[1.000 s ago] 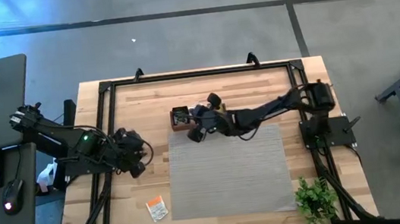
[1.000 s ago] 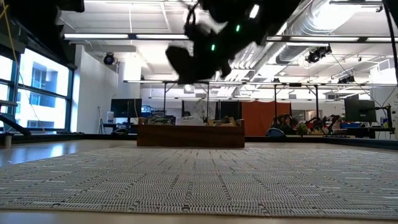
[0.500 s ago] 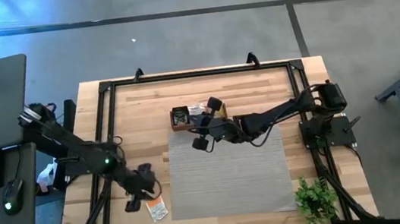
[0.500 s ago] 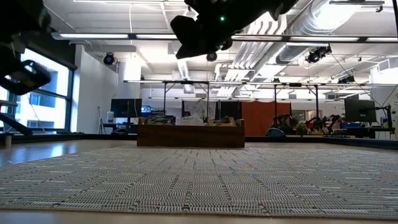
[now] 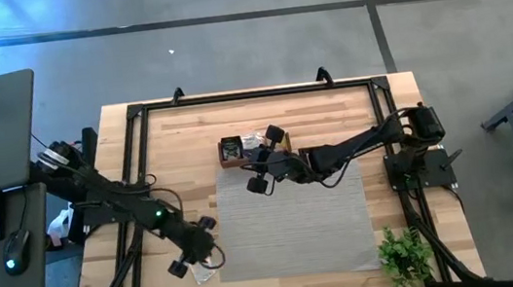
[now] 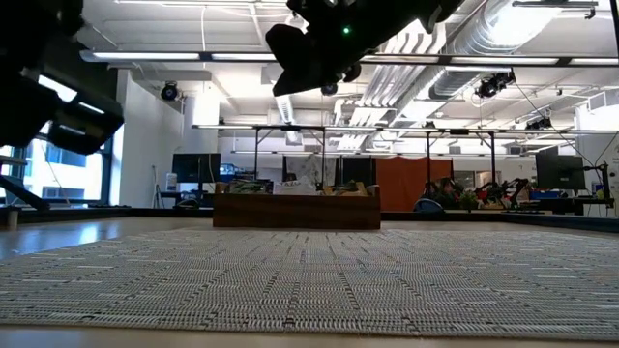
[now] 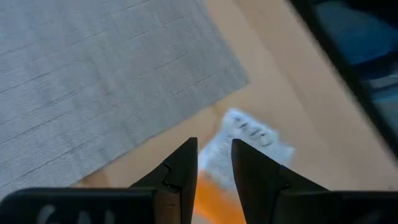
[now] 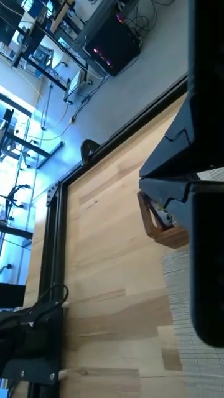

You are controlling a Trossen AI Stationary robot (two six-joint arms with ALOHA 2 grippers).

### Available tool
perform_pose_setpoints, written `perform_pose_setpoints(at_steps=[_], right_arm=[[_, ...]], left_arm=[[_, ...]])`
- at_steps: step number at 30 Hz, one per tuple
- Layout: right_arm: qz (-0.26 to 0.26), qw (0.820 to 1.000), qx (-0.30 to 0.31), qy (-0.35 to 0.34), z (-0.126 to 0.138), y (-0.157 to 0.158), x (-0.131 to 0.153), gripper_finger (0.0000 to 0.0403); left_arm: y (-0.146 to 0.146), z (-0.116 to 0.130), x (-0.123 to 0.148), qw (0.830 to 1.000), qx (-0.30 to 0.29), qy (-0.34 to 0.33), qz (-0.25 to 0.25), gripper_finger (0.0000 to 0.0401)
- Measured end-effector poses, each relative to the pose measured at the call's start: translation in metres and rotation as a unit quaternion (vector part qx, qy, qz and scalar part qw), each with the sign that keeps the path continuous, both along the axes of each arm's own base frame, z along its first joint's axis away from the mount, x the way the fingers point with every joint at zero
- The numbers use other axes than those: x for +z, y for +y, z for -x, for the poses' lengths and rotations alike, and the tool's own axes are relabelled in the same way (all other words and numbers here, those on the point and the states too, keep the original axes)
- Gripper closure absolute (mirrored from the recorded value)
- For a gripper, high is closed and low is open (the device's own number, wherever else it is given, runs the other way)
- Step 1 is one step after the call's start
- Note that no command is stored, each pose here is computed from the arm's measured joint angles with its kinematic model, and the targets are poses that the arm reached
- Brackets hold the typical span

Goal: Pick & Place Tea
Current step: Put the white tea bag into the middle section of the wooden organizer

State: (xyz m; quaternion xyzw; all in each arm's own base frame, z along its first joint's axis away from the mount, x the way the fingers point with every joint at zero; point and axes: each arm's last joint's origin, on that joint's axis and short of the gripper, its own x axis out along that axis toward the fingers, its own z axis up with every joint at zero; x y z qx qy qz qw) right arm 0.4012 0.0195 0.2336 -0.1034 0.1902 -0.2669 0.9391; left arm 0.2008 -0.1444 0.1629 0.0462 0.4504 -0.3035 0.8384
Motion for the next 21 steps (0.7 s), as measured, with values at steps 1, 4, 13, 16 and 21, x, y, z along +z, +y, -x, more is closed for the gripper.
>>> perform_pose_setpoints(at_steps=[1, 4, 13, 16, 21], right_arm=[[-0.002, 1.000, 0.003, -0.001, 0.000, 0.000, 0.000, 0.0392], [-0.006, 1.000, 0.009, -0.002, 0.000, 0.001, 0.000, 0.0395], [-0.012, 1.000, 0.008, -0.003, 0.000, 0.001, 0.000, 0.0395], [-0.034, 0.999, 0.013, -0.020, 0.001, 0.008, 0.003, 0.0392], [-0.064, 0.996, 0.046, -0.033, 0.014, 0.038, 0.019, 0.0400]], left_arm=[[0.001, -0.002, 0.002, 1.000, -0.002, 0.005, 0.009, 0.0304], [0.002, -0.010, 0.006, 0.999, -0.006, 0.017, 0.028, 0.0304], [-0.005, -0.027, -0.008, 0.998, -0.051, 0.031, 0.016, 0.0304], [-0.008, -0.032, -0.014, 0.998, -0.057, 0.040, 0.011, 0.0304], [-0.009, -0.032, -0.021, 0.997, -0.068, 0.047, 0.001, 0.0304]])
